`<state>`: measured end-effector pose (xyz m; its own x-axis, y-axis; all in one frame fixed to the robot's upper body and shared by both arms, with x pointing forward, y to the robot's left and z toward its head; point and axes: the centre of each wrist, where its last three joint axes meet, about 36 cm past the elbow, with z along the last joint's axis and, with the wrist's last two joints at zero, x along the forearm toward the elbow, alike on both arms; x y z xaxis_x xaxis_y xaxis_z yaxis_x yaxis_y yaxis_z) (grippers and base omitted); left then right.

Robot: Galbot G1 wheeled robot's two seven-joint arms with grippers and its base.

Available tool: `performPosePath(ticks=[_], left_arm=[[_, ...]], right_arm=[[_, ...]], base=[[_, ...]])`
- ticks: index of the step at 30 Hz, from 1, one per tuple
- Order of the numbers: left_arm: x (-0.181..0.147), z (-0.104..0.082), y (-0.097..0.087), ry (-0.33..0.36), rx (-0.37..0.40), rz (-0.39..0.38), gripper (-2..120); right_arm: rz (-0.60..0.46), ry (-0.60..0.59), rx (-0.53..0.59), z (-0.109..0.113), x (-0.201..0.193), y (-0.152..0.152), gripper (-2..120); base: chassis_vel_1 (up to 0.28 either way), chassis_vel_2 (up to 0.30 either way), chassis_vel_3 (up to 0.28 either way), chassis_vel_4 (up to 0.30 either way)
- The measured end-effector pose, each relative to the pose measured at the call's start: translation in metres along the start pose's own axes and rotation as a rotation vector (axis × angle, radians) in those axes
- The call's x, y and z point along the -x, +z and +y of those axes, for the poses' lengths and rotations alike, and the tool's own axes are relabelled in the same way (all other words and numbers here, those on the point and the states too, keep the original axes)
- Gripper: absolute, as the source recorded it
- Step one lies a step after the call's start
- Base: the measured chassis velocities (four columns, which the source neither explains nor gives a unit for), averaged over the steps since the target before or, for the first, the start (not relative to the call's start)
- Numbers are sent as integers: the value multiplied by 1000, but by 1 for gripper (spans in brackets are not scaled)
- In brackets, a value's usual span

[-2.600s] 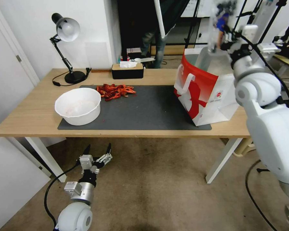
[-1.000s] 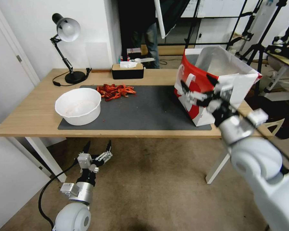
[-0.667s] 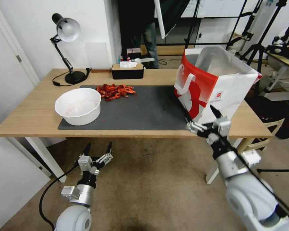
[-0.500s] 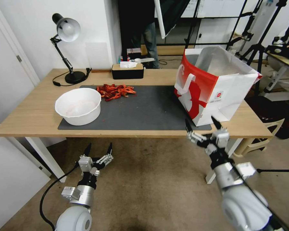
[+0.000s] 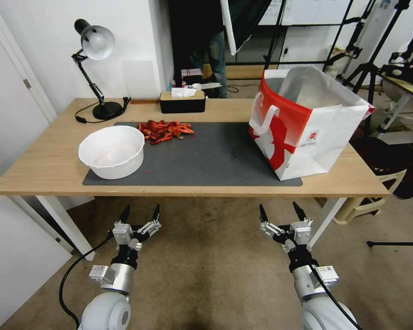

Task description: Close the takeout container lid, then place the container into the takeout bag.

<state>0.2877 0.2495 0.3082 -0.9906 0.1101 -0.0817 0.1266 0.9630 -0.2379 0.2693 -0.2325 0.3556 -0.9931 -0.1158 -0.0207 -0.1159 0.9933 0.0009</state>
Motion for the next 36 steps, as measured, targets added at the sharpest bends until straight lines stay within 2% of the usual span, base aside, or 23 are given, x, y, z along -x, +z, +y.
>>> performPosePath(ticks=[36], left_arm=[[0, 0, 0, 0, 1, 0, 100]], right_arm=[[-2, -2, 3, -1, 2, -2, 100]], base=[[0, 0, 0, 0]])
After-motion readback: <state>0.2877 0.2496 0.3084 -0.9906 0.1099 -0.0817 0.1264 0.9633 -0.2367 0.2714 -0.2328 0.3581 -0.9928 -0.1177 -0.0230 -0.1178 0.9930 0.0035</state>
